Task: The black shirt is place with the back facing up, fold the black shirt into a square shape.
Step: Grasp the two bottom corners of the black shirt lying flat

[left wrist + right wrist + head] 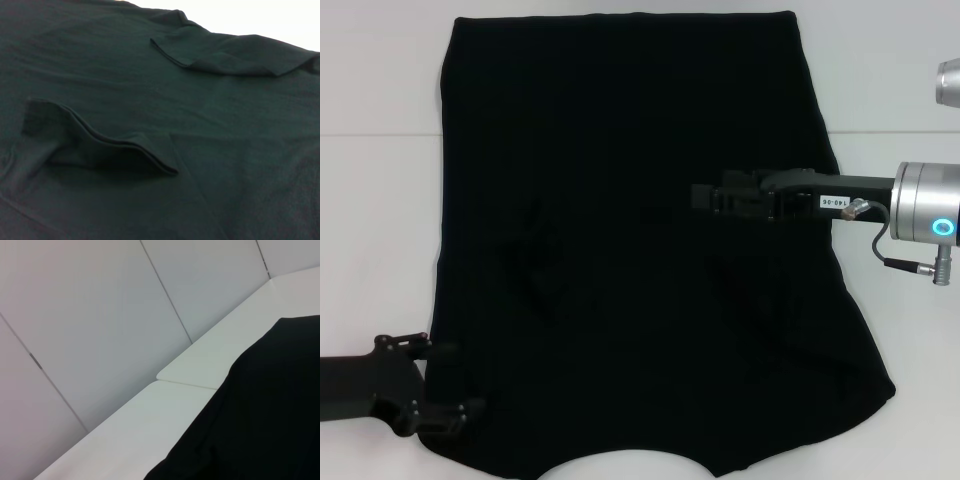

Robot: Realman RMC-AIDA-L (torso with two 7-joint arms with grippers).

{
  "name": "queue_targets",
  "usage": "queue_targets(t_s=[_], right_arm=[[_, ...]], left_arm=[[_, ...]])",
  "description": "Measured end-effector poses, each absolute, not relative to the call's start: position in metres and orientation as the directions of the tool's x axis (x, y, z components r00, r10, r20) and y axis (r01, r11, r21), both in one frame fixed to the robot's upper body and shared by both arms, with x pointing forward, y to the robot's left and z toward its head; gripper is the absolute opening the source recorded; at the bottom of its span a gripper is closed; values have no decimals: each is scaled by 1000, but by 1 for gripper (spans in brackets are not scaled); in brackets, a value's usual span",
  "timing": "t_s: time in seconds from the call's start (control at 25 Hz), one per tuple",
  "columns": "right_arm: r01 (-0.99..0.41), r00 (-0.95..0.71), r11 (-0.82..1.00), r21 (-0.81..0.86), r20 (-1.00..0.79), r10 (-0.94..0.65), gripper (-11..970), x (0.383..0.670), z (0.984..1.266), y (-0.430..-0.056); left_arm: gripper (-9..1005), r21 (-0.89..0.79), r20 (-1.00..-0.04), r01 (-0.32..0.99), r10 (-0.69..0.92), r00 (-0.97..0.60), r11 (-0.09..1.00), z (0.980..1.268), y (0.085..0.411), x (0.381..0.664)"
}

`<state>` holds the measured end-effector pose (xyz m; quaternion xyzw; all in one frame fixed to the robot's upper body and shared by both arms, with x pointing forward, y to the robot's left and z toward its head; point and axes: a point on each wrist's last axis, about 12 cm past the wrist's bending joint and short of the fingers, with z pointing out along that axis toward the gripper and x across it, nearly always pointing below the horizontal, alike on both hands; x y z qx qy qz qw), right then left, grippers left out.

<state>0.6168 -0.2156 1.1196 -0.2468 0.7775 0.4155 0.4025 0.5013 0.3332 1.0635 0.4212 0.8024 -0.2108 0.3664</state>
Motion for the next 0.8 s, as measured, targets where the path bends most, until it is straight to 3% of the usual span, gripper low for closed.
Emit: queue_targets(t_s=[0.8], right_arm=[[-710,-551,547,443,-834,-40,823,619,1121,-218]], left_arm=[[842,30,-715,869,618,-327,494,1073,328,509]])
